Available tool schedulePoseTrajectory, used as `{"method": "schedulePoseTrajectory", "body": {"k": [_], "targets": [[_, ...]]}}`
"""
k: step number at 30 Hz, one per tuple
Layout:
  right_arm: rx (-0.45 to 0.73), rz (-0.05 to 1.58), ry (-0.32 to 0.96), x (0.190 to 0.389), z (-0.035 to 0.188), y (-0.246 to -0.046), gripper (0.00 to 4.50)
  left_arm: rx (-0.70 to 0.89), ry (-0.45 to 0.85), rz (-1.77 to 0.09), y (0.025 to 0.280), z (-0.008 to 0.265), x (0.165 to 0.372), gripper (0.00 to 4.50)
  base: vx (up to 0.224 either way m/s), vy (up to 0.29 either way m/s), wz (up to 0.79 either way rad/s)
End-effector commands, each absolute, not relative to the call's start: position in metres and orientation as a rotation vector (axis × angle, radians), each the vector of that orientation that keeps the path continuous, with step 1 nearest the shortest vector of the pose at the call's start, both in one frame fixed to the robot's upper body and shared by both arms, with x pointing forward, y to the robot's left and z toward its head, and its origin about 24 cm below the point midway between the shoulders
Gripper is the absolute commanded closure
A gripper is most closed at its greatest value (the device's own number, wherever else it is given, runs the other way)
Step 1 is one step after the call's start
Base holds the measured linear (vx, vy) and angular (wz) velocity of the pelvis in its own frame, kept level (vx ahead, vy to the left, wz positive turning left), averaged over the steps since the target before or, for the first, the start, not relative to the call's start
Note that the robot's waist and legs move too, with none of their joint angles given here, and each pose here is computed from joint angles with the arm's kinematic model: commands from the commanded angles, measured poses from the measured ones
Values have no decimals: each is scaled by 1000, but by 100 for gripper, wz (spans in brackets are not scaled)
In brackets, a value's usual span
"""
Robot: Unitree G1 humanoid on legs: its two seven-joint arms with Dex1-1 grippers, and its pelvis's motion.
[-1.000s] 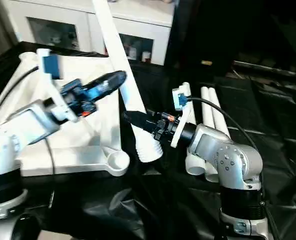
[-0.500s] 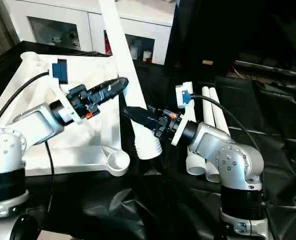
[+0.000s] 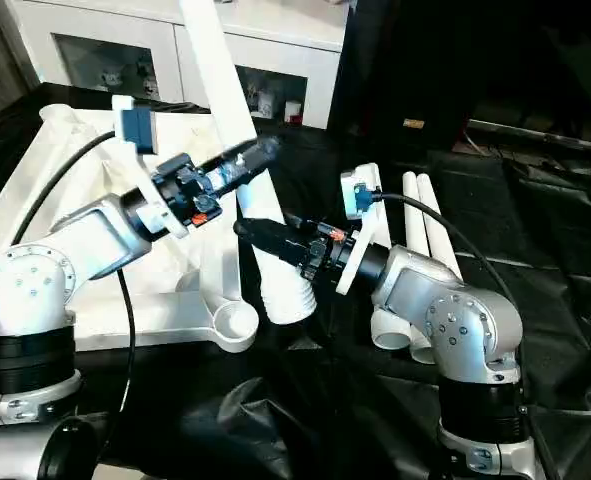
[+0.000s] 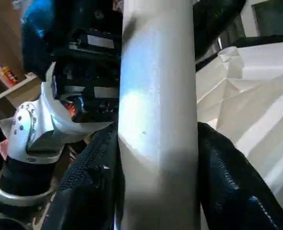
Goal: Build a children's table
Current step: Pick table leg
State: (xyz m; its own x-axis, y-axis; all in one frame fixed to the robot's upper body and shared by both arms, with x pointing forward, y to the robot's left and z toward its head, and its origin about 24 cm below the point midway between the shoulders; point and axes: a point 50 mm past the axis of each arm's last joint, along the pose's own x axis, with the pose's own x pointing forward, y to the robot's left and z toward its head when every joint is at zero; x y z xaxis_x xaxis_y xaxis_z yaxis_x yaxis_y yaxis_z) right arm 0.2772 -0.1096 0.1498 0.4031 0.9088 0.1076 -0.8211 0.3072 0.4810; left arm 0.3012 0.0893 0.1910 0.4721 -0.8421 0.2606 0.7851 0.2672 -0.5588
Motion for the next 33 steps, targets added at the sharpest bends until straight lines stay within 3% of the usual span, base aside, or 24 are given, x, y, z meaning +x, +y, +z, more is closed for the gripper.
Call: {"method": "schedulePoseTrajectory", "body": {"k": [1,4,5,8,10,13,15,21,27,33], "targets": [[479,1147,193,277,151,-110,266,-685,106,-1077,83,194,306,97,0,0,0],[471,1143,198,277,150,-111,266,-684,97,-1072,84,196,308,110,0,0,0],[468,1141,199,277,150,-111,266,-685,95,-1071,85,197,308,137,0,0,0],[456,1130,201,278,149,-111,266,-688,90,-1068,86,198,308,141,0,0,0],[451,1126,203,279,149,-112,266,-689,88,-1066,86,198,308,172,0,0,0],[439,1114,212,280,148,-112,196,-682,84,-1067,84,200,308,187,0,0,0],[436,1106,214,282,148,-113,181,-647,76,-1073,83,203,308,221,0,0,0],[397,1067,238,287,148,-117,141,-508,97,-1106,77,204,305,257,0,0,0],[294,1195,344,279,147,-121,141,-360,167,-1193,67,203,301,265,0,0,0],[232,1236,367,279,149,-122,141,-304,188,-1207,65,205,304,265,0,0,0]]}}
